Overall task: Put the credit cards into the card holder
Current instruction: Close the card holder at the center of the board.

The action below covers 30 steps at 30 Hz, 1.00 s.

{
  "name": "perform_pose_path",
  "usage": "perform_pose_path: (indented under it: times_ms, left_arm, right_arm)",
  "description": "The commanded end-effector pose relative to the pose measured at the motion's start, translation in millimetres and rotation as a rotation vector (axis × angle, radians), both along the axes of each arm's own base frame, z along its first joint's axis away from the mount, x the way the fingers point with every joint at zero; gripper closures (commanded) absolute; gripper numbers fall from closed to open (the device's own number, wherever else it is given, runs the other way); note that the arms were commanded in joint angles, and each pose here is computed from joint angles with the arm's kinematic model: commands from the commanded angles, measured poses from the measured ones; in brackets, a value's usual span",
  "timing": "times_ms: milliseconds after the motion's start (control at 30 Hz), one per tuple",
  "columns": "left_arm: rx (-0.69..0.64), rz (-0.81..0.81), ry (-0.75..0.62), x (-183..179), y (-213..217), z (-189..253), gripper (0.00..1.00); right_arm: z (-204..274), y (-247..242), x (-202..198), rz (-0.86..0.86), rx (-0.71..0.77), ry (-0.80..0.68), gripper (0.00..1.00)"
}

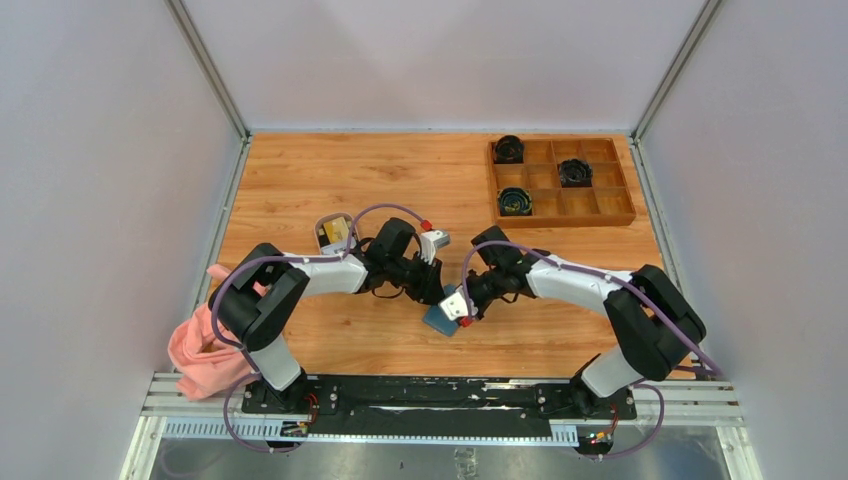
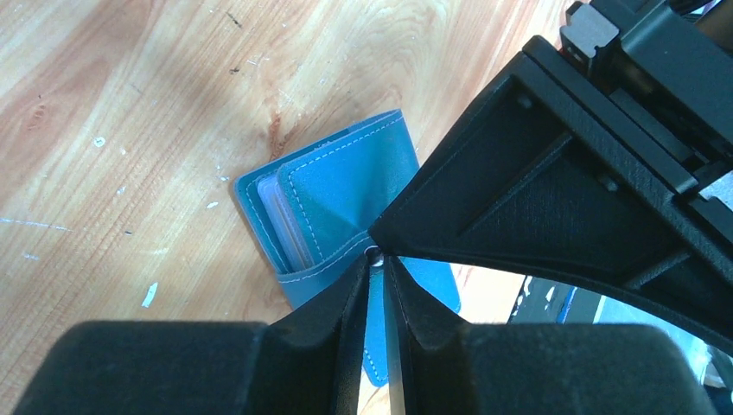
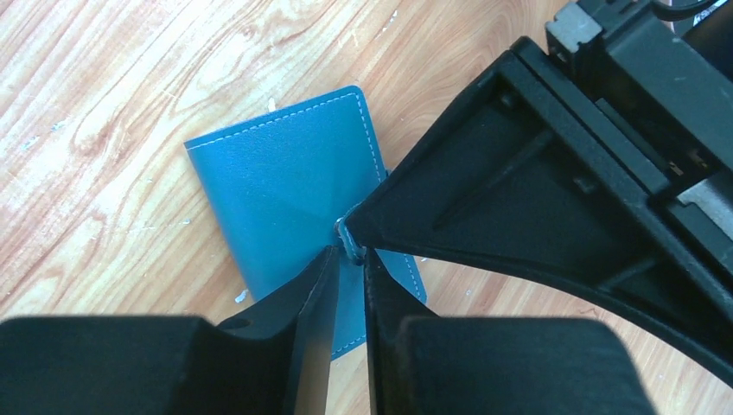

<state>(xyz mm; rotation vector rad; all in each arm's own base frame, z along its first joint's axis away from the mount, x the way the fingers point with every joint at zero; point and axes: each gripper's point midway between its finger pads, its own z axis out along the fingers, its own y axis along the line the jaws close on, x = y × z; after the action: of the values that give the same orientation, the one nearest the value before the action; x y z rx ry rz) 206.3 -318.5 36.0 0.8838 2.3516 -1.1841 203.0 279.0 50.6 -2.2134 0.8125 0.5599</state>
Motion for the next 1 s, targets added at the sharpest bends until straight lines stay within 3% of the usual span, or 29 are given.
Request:
perform_pose_path:
  times_ms: [0,233,567,967]
  left_arm:
    - [0.311,0.014,0.195,-51,59,-77,0.8]
    - [0.292,0.028,0.2,-50,58,-73,0.79]
    - [0.242,0.061,0.203,-45,54,-59,0.71]
    - [0.186,0.142,0.213,-32,54,-47,0.71]
  right_arm:
    - [-13,-2,-18,0.039,-0.033,0.018,0.82]
    - [-14,-5,-27,0.072,-0.037,0.019,1.0]
    - [-9,-8,-31,0.088,-0.045,0.002,1.0]
    - [-8,-12,-42,0.13,-0.068,0.012,1.0]
